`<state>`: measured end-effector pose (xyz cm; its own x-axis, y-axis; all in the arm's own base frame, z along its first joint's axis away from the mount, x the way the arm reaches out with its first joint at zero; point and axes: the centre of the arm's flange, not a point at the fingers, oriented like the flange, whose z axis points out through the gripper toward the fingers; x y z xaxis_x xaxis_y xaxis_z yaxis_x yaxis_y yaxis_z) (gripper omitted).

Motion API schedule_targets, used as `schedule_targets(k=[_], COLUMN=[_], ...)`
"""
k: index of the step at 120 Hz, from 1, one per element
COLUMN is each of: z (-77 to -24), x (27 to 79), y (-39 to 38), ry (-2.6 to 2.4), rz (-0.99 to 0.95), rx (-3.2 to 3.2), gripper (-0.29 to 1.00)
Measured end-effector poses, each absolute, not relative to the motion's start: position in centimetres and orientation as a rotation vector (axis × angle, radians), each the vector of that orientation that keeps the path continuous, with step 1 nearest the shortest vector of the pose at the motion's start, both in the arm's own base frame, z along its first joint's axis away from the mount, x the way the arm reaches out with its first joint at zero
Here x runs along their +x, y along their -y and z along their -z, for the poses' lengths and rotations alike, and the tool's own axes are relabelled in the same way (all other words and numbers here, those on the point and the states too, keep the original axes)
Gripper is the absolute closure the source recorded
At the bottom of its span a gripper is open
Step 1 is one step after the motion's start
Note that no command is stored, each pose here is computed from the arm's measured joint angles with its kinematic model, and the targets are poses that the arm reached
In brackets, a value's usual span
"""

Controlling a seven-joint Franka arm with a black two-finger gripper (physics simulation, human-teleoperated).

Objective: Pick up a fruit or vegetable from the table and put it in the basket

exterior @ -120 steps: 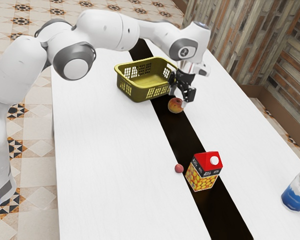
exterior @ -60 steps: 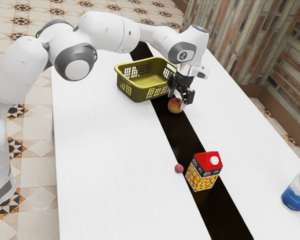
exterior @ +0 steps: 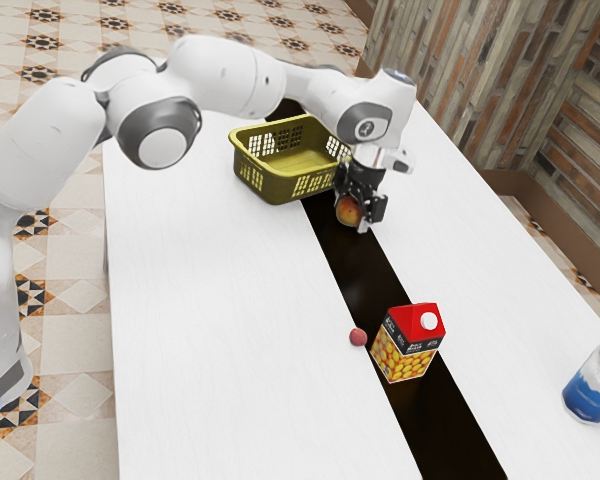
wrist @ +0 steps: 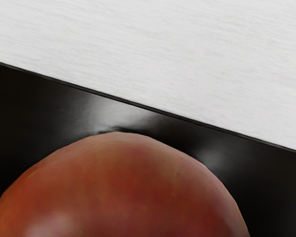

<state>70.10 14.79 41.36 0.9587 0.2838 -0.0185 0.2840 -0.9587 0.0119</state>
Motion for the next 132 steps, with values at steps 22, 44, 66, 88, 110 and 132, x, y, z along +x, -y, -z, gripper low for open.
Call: schedule_targets(k=[22, 44, 66, 88, 110, 132], z=[-40.9, -42.9, -51.3, -57.2, -56.8, -56.4], x=[70.2, 70.0, 68.3, 65.6, 63.9, 62.5], y=[-14.8, -14.3, -11.7, -13.8, -19.6, -23.7], ry=[-0.455, -0.451, -0.392, -0.451, -0.604, -0.704], rz=[0.027, -0.012, -0.141, -0.213, -0.16, -0.131], rx=[3.089, 3.091, 3.088, 3.088, 3.086, 3.069], gripper=[0.22, 0.34, 0.34, 0.34, 0.34, 0.34])
